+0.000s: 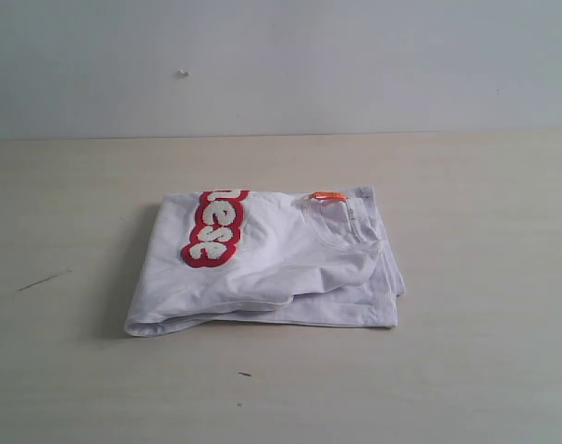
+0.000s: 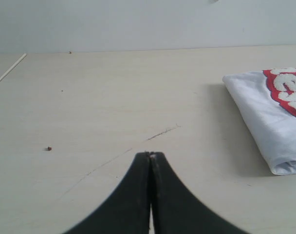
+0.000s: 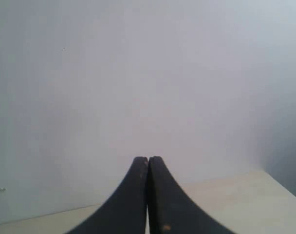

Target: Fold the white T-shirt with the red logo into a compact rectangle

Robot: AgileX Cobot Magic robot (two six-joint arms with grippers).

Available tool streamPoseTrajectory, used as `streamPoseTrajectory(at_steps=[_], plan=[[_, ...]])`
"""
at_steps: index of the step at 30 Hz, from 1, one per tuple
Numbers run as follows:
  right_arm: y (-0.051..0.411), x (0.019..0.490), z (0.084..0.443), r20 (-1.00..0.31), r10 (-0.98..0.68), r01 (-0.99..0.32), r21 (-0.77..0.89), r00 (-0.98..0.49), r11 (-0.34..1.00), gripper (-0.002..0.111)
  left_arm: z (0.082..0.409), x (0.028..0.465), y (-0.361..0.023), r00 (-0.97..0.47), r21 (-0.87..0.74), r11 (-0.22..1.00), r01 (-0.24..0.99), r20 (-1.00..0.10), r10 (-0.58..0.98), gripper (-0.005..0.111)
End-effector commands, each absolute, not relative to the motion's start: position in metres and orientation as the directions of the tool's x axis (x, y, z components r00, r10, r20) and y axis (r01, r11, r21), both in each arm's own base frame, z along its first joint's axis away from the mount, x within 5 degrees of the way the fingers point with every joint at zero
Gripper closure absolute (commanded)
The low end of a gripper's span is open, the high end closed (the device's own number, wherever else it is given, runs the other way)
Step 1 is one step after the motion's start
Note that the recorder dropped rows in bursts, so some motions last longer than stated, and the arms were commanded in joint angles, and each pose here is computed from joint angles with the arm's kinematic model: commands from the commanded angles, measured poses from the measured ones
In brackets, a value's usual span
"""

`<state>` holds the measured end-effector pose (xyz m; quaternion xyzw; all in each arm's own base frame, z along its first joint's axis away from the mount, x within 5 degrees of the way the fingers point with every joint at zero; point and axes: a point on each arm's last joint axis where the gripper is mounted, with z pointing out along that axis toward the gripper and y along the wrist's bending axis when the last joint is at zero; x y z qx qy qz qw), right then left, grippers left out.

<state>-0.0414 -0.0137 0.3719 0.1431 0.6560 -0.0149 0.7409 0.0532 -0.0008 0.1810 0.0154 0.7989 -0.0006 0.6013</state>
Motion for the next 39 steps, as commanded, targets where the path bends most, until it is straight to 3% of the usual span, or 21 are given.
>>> streamPoseTrajectory(at_steps=[1, 17, 21, 32, 39], plan=[[-0.014, -0.042, 0.371, -0.977, 0.158, 0.217, 0.187, 0.143, 0.958, 0.108, 0.181, 0.053, -0.001, -0.265, 0.011, 1.0, 0.027, -0.964, 0.017, 0.107], [-0.014, -0.032, 0.359, -0.981, 0.168, 0.22, 0.185, 0.094, 0.958, 0.108, 0.181, 0.053, -0.001, -0.265, 0.011, 1.0, 0.027, -0.964, 0.017, 0.107], [-0.001, -0.03, 0.364, -0.938, 0.32, 0.049, 0.329, 0.13, 0.943, 0.108, 0.181, 0.053, -0.001, -0.265, 0.011, 1.0, 0.027, -0.964, 0.017, 0.107], [0.003, -0.041, 0.399, -0.802, 0.361, -0.143, 0.335, 0.476, 0.931, 0.108, 0.181, 0.053, -0.001, -0.265, 0.011, 1.0, 0.027, -0.964, 0.017, 0.107], [0.003, -0.046, 0.408, -0.755, 0.316, -0.145, 0.286, 0.574, 0.947, 0.108, 0.181, 0.053, -0.001, -0.265, 0.011, 1.0, 0.027, -0.964, 0.017, 0.107]])
